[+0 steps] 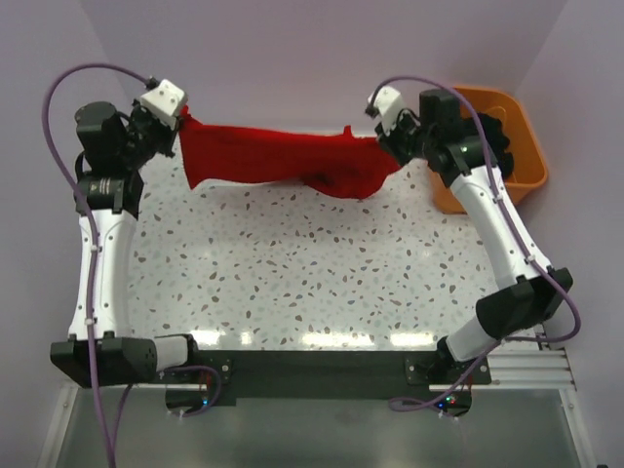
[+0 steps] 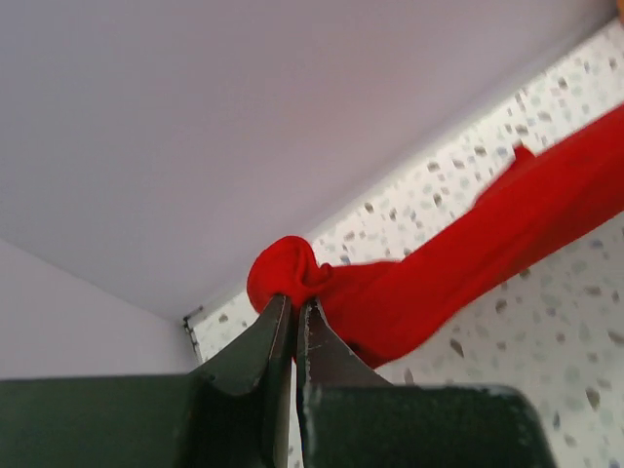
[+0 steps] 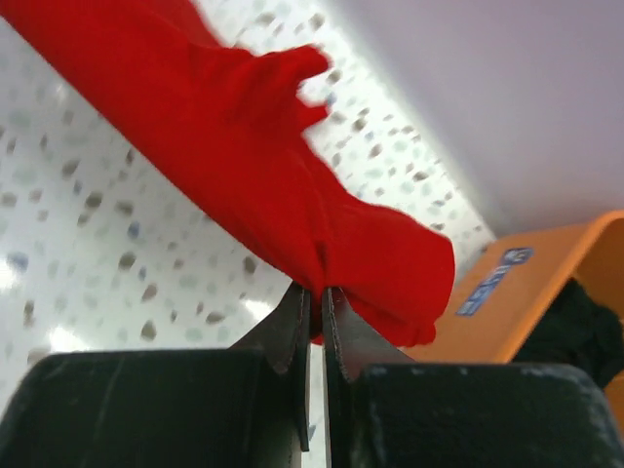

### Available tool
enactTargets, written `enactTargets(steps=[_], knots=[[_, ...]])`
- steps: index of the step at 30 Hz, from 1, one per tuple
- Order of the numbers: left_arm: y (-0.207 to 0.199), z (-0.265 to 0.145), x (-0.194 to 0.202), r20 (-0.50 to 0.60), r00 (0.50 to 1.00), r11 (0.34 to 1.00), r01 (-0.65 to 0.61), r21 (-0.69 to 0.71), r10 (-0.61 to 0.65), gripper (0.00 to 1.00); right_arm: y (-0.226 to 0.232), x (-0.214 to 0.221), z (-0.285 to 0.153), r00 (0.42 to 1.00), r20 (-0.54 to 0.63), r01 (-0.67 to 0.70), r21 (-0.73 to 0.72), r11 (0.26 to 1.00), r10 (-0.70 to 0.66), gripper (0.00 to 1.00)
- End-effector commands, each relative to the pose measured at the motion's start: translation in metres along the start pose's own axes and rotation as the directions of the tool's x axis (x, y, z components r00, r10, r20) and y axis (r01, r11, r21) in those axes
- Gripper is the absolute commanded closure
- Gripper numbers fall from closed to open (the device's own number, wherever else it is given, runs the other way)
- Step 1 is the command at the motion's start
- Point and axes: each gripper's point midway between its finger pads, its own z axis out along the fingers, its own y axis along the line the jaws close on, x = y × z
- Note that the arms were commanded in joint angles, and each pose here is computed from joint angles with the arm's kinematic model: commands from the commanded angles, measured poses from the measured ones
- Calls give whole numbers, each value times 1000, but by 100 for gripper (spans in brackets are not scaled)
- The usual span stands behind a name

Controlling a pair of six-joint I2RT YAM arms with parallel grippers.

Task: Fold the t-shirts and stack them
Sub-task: Flatten the tshirt out

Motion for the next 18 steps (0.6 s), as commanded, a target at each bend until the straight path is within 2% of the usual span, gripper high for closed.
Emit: enactTargets(steps=[1,3,4,5,7,8,11,12,15,18], knots=[[-41,-31,47,-112,989,988,-83,130,98,100,87,71,-10,977,-151,101,-291,951,-150,97],[-61,-43,78,-192,976,978,-68,197,106,100,121,83,-24,974,-145,109,-383,917,-177,82],[-74,-49,98,-228,969,973,-47,227,100,100,138,106,-28,966,-196,70,-434,898,-170,68],[-90,-59,116,-266,952,950,-65,306,150,100,144,113,-33,963,-210,55,-450,891,-166,41],[-120,-77,145,-301,933,900,-51,432,197,100,154,136,-42,944,-277,21,-490,871,-179,25],[-128,-85,157,-336,920,891,-29,452,201,100,155,142,-43,938,-294,11,-502,865,-182,21],[-140,-99,188,-423,882,881,19,473,208,100,142,159,-38,927,-346,-41,-474,879,-144,20],[-138,-100,197,-452,867,888,22,459,212,100,135,173,-31,910,-397,-85,-461,883,-120,21],[-129,-94,216,-520,834,915,47,400,184,100,132,197,-19,865,-489,-157,-477,865,-114,26],[-117,-83,230,-575,804,941,64,333,149,100,125,218,-4,829,-546,-162,-446,881,-124,29]])
